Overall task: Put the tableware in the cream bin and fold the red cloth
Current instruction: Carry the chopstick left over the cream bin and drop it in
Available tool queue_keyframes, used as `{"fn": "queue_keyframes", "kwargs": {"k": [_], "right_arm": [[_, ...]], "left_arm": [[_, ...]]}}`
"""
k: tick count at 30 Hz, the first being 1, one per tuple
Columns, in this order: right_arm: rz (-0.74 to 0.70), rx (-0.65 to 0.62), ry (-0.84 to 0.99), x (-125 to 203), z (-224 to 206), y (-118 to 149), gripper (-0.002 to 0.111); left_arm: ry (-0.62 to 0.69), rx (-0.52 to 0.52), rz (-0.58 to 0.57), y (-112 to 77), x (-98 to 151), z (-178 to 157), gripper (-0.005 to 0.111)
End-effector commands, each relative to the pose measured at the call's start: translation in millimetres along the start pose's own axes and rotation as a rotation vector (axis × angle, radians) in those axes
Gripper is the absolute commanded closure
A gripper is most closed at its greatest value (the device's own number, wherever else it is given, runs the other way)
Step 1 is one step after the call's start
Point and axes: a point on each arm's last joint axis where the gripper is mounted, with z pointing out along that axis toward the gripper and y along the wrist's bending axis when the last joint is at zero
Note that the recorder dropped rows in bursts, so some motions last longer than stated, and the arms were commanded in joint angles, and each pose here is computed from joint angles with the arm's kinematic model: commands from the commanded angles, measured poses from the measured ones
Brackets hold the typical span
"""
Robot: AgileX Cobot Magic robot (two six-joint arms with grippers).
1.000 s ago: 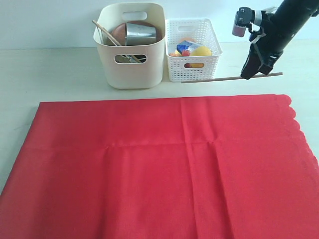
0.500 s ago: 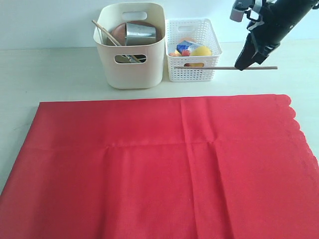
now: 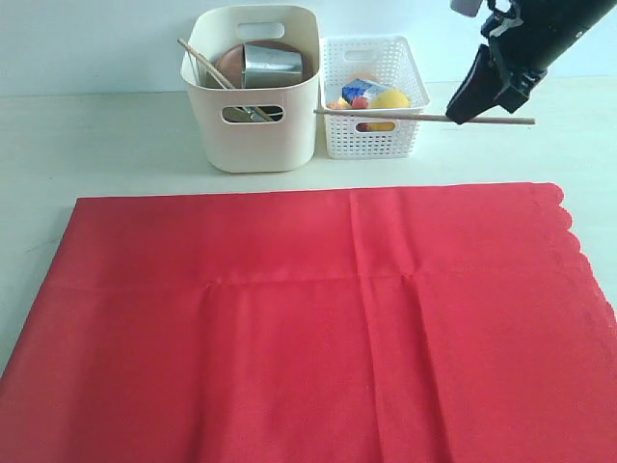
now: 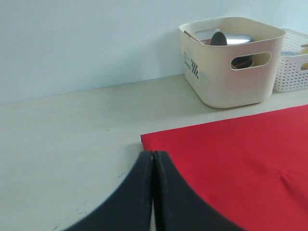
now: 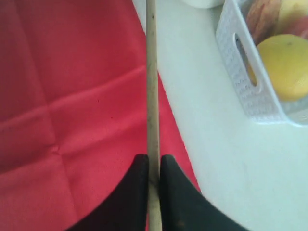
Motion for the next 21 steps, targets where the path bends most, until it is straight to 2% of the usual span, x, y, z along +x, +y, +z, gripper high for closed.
{"fn": "queue_keyframes", "kwargs": {"k": [1, 6, 9, 18, 21], "right_arm": [[-0.030, 0.045, -0.087, -17, -28, 12, 0.108], [0.028, 0.006, -0.274, -35, -36, 18, 0.108], [0.090, 0.079, -0.434, -59, -26, 12, 0.108], [0.186, 0.270, -0.635, -133, 48, -3, 0.108], [0.231, 0.251, -0.681, -145, 61, -12, 0.108]], "left_arm": [[-0.005, -0.002, 0.000, 0.0, 1, 0, 0.105], [-0.005, -0.002, 0.000, 0.0, 1, 0, 0.105], [-0.005, -0.002, 0.000, 0.0, 1, 0, 0.105], [-0.005, -0.002, 0.000, 0.0, 1, 0, 0.105], [-0.005, -0.002, 0.000, 0.0, 1, 0, 0.105]]}}
